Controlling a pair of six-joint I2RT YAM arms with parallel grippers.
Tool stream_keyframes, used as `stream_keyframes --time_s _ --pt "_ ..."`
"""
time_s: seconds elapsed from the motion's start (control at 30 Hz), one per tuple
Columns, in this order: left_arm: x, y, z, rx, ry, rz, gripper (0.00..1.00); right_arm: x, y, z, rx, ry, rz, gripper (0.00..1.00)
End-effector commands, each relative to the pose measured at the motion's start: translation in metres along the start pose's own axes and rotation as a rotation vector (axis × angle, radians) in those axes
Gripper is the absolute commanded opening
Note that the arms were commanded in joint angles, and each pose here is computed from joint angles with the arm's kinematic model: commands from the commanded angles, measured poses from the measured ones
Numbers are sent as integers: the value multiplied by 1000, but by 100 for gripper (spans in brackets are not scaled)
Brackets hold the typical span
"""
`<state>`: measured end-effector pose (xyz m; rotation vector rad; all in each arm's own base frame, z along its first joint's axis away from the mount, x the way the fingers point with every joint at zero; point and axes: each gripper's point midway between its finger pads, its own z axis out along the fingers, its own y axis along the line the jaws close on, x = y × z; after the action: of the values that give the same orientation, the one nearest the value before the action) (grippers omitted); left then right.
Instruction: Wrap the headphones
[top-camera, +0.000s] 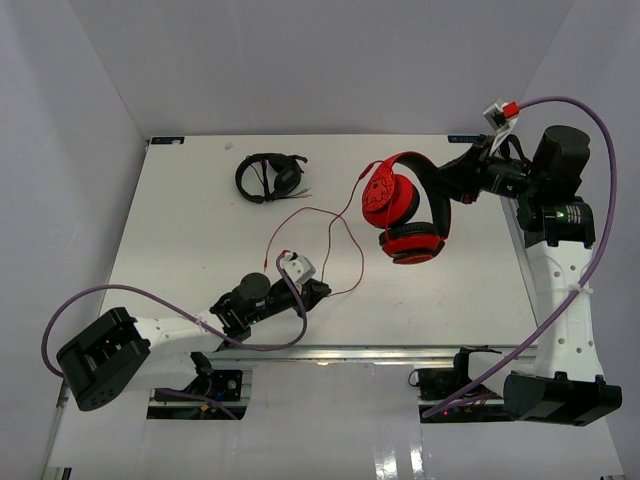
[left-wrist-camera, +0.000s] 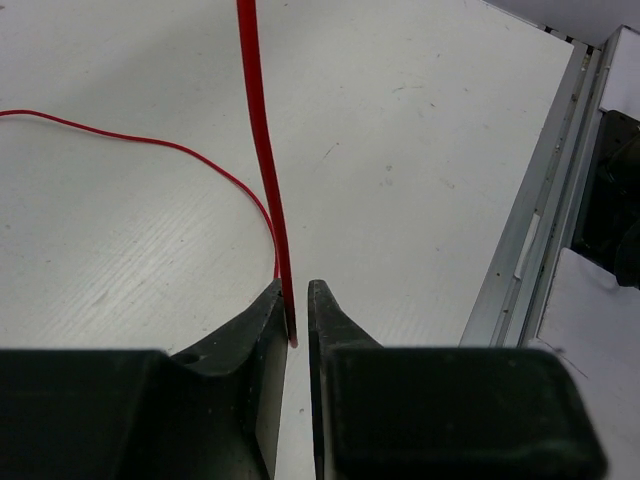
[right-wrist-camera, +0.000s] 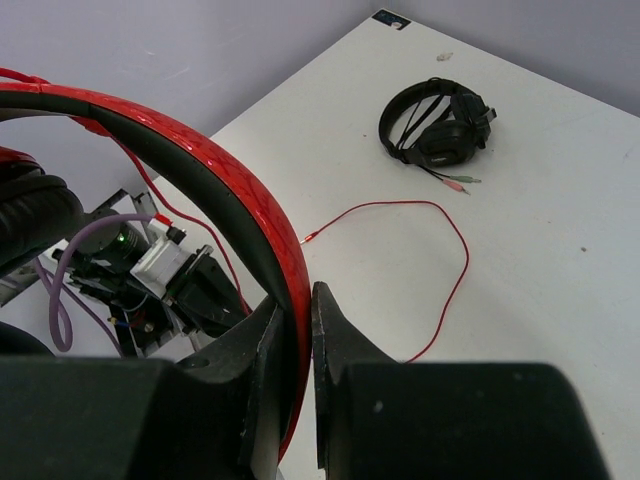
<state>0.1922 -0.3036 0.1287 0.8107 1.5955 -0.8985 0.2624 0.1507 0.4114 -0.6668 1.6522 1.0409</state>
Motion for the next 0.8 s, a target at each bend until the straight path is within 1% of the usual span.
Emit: stream_keyframes --time_s 0.0,0.07,0.13,0.27,0.33,0.43,0.53,0.77 --pt "-8 -3 -1 20 -41 -11 19 -27 16 -5 -28 -57 -16 8" --pt "-8 -4 2 26 -42 -12 16 -27 17 -5 -28 -61 -10 8" --pt "-8 -5 5 33 -41 -14 14 -26 17 -5 -30 -63 -5 8" --pt "-9 -4 12 34 -42 -15 15 -24 18 -6 -32 -63 1 8" --pt "-11 -2 15 25 -49 -11 26 -23 18 -6 -35 -63 2 8" --pt "-13 2 19 9 -49 -2 27 -22 19 -5 -42 -63 6 8" --pt "-16 3 23 4 -55 1 35 -20 19 -5 -53 -61 17 8" --pt "-23 5 34 1 -76 0 40 -18 20 -5 -56 -62 17 8"
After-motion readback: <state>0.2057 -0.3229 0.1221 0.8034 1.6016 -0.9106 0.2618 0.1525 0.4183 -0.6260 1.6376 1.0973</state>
